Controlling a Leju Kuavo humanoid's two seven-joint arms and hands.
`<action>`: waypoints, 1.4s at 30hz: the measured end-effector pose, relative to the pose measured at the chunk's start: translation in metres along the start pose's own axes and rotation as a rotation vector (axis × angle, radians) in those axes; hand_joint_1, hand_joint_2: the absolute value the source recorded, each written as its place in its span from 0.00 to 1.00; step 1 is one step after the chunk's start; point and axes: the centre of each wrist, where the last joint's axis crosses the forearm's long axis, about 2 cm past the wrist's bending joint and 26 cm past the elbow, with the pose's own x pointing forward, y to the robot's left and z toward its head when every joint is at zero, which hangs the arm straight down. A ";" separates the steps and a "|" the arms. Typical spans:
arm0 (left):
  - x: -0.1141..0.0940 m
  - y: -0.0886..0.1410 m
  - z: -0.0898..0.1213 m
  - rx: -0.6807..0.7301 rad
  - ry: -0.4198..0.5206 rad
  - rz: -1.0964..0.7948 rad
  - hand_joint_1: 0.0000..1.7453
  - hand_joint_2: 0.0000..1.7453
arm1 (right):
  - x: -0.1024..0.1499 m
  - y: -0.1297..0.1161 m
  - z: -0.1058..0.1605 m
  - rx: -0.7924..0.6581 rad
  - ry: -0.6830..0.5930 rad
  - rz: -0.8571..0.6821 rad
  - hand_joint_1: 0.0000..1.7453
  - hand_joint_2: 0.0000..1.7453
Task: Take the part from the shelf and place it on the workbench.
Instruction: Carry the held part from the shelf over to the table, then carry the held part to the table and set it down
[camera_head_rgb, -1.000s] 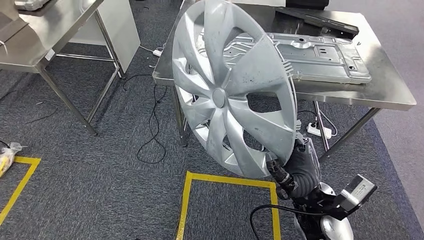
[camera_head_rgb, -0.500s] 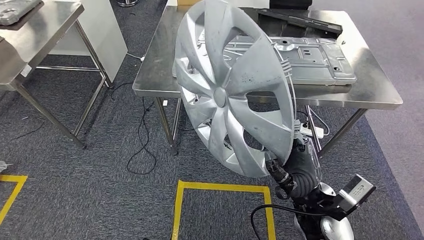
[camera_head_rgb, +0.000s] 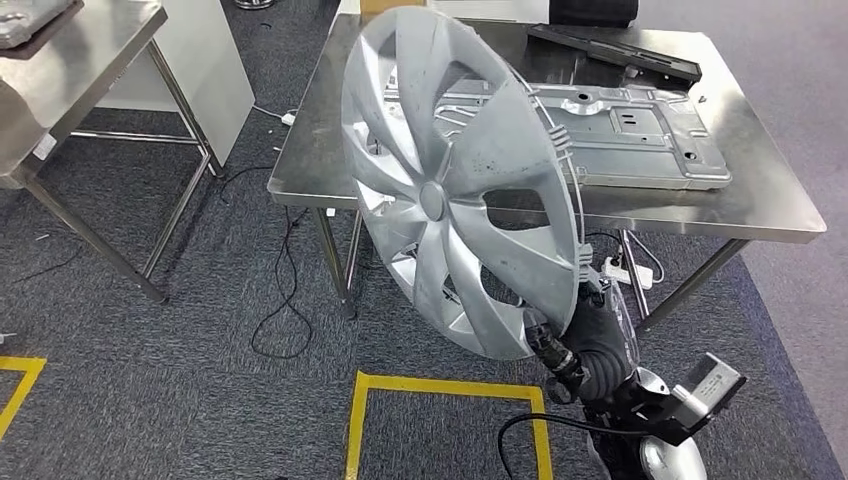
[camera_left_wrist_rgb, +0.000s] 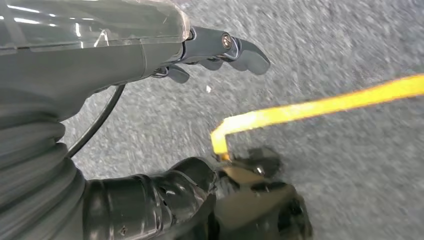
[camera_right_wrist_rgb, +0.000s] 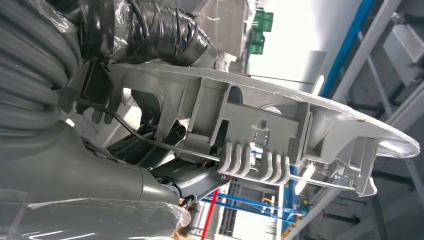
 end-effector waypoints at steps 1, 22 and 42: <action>0.000 0.000 0.000 0.000 0.000 0.002 0.00 1.00 | 0.000 0.000 0.000 0.001 -0.002 0.000 1.00 1.00; -0.002 0.001 0.001 0.005 0.001 0.010 0.00 1.00 | 0.001 0.003 -0.004 0.003 -0.019 -0.007 1.00 1.00; -0.001 0.000 0.001 0.004 -0.004 0.011 0.00 1.00 | 0.001 0.004 -0.003 0.012 -0.018 -0.012 1.00 1.00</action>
